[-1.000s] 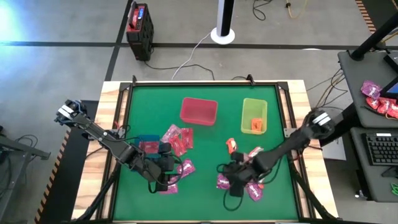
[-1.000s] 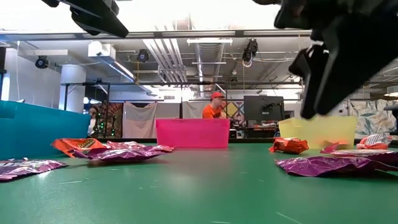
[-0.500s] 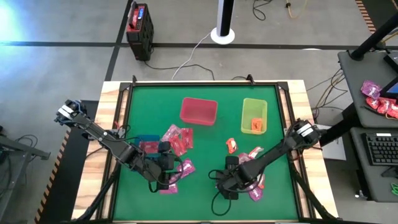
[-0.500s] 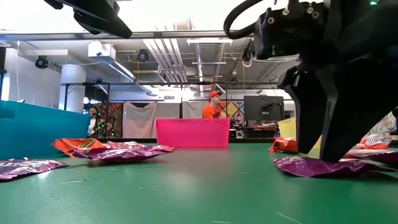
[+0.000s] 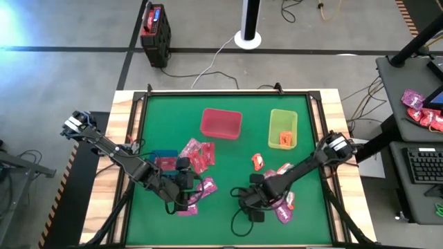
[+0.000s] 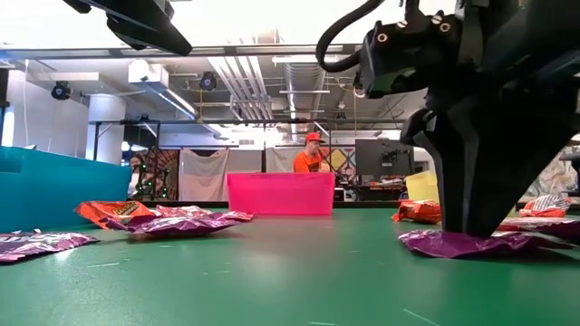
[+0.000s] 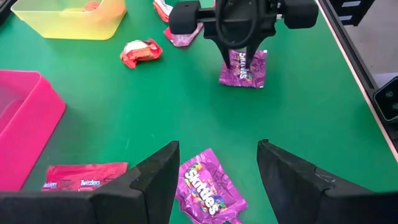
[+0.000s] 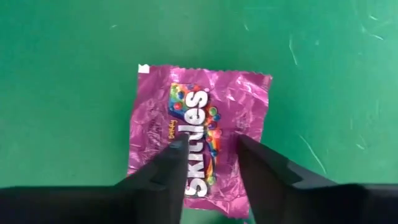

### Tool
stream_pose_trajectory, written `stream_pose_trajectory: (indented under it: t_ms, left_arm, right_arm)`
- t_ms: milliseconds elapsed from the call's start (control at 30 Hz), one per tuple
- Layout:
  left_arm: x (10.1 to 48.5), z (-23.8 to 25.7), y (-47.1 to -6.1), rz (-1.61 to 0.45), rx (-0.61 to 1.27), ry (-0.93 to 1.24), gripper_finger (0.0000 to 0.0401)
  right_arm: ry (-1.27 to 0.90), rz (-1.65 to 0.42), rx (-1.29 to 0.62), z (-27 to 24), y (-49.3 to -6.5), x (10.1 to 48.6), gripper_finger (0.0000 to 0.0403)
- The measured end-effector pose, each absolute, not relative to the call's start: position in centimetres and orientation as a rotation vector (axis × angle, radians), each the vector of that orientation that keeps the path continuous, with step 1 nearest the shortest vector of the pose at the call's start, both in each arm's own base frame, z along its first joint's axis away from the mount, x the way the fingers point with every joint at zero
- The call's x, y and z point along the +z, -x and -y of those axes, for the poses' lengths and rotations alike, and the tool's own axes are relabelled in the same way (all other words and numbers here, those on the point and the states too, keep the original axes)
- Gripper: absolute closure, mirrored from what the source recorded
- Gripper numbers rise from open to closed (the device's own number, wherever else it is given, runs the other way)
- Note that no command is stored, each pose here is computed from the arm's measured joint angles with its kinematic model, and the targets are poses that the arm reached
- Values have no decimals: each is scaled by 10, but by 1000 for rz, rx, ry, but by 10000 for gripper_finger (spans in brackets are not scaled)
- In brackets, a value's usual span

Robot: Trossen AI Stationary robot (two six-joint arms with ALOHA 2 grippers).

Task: Sort candy by brand, put in halloween buckets
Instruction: Put the violet candy into the red bin

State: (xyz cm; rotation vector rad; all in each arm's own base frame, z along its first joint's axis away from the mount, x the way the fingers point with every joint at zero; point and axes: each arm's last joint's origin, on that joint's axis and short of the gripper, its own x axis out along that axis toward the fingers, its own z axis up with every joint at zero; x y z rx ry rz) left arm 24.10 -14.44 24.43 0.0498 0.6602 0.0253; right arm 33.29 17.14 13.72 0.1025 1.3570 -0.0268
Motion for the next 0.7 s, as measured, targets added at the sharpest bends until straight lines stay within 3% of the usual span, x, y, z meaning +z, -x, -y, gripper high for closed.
stream_pose_trajectory:
  t_ms: [233,700]
  left_arm:
    - [244,144,-241,-660,25,-50,203]
    - [245,143,-241,-640,71,-66,203]
  right_arm:
    - [-59,-1354,62,-166,-340,132,385]
    - [33,-1106,41,-161,-340,182,395]
